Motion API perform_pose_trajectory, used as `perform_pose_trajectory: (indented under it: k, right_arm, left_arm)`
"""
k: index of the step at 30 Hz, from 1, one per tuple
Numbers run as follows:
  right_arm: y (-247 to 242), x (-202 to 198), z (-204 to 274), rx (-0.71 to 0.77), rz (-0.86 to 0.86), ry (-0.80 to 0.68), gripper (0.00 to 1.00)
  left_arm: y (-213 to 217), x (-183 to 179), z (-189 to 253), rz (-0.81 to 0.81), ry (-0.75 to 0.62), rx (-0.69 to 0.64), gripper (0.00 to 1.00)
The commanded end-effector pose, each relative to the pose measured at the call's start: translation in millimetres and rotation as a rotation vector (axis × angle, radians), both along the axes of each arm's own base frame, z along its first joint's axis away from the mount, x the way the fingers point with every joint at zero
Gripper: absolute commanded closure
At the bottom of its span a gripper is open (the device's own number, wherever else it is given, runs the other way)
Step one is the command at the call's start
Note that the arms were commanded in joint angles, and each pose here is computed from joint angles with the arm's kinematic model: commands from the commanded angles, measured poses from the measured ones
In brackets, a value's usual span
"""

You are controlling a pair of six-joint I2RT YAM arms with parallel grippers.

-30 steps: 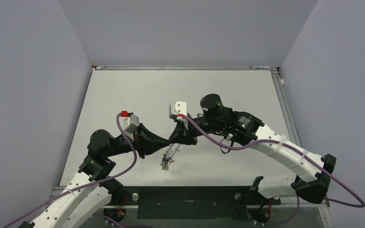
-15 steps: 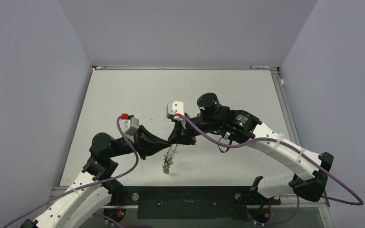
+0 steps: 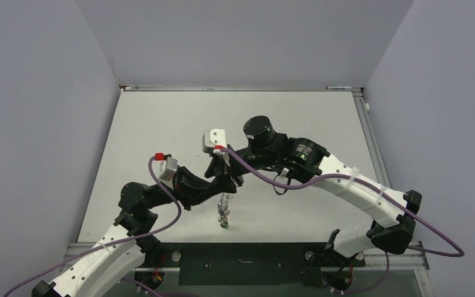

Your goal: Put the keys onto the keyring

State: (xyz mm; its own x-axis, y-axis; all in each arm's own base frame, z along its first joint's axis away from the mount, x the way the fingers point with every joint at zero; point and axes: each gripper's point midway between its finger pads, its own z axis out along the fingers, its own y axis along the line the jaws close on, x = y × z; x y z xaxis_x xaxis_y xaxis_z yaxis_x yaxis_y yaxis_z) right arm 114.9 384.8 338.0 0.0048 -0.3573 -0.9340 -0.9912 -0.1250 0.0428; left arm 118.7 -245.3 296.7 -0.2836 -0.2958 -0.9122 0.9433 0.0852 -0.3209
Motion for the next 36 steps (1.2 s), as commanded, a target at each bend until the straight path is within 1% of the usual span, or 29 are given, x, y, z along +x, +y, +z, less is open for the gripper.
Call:
perform_pose_trajectory:
  k: [1,4,7,10,12,15,19,22,25,36]
  right_arm:
    - [20,-11,27,0.09,0.068,-0.045,0.55]
    - [28,-8,36,0.12,0.037,-0.051,0.5]
    - [27,8,57,0.195,-0.075,-0.084,0.48]
    - [11,18,71,0.26,-0.147,-0.111,0.48]
    - [-1,26,73,0.285,-0.194,-0.104,0.49]
    - [-17,30,74,0.33,-0.236,-0.08,0.53]
    - [-30,20,68,0.338,-0.232,-0.044,0.57]
    - [-36,5,65,0.352,-0.177,-0.025,0.61]
    - [-33,-2,58,0.334,-0.135,0.001,0.63]
    - [-20,2,46,0.303,-0.097,0.012,0.67]
  left_arm:
    - [6,-6,28,0.013,-0.081,-0.093,1.0]
    - [8,-6,30,0.028,-0.083,-0.111,1.0]
    - [11,-5,33,0.046,-0.085,-0.143,1.0]
    - [16,-4,38,0.072,-0.087,-0.201,1.0]
    - [19,-3,43,0.09,-0.092,-0.242,1.0]
    - [23,-3,49,0.105,-0.115,-0.284,1.0]
    - [29,-2,58,0.133,-0.136,-0.334,1.0]
    - [31,-3,64,0.135,-0.153,-0.365,1.0]
    - [32,-2,66,0.136,-0.156,-0.385,1.0]
    - [37,-7,76,0.127,-0.178,-0.441,1.0]
